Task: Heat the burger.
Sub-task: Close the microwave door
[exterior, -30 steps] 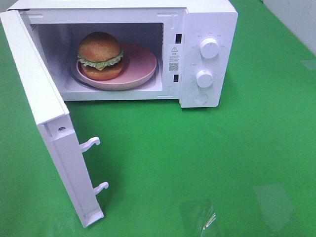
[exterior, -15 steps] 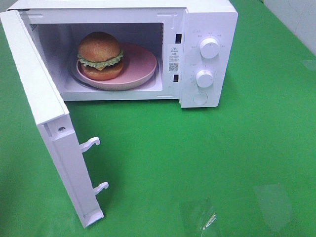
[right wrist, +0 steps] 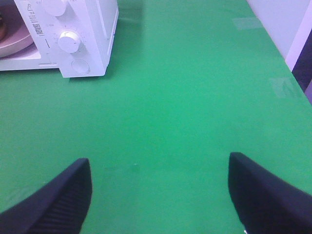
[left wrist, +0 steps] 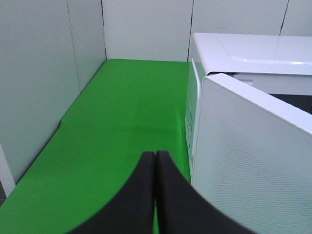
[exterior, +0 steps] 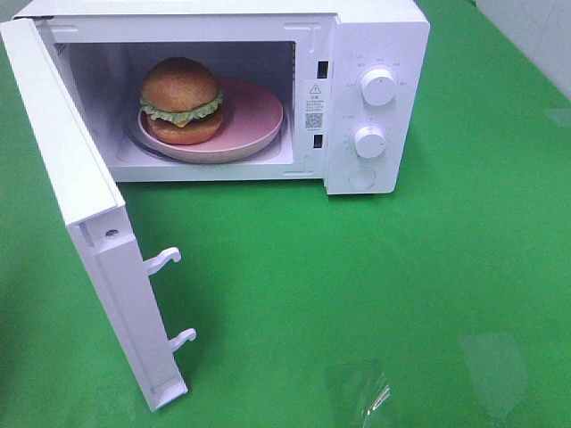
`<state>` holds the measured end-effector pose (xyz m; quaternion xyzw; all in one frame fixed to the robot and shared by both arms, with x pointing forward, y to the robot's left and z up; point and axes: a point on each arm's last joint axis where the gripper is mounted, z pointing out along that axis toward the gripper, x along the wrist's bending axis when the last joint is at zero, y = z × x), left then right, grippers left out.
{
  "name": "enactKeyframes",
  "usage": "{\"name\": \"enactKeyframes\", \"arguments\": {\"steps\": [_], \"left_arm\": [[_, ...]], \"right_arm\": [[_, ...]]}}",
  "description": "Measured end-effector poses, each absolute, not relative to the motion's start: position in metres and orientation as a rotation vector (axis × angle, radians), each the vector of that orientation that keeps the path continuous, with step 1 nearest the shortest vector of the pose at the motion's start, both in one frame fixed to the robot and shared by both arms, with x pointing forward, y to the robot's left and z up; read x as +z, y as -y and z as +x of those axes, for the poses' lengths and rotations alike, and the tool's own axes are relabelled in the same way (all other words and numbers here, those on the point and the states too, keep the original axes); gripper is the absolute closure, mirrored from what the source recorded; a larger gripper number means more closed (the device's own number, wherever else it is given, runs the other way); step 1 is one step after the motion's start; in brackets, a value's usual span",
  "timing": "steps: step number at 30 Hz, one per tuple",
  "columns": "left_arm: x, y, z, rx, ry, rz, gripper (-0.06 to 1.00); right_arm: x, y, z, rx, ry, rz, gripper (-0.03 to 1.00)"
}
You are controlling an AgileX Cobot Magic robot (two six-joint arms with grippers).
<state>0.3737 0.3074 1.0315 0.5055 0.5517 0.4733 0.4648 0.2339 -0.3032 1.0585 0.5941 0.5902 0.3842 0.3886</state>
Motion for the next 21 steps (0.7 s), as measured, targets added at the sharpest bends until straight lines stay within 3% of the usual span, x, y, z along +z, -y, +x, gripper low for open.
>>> {"name": "enactKeyframes", "arguments": {"steps": [10,21], "left_arm": [[1.009,-0.311,0.404,1.215,-1.342,1.218,0.94],[0.974,-0.289,0.435,0.987,-1.212,1.379,0.94]], "right_arm": [[1.058,0.303,0.234,0.977,-1.501,1.511,0.21],[1.058,0.303,0.234,0.977,-1.501,1.511,0.21]]}}
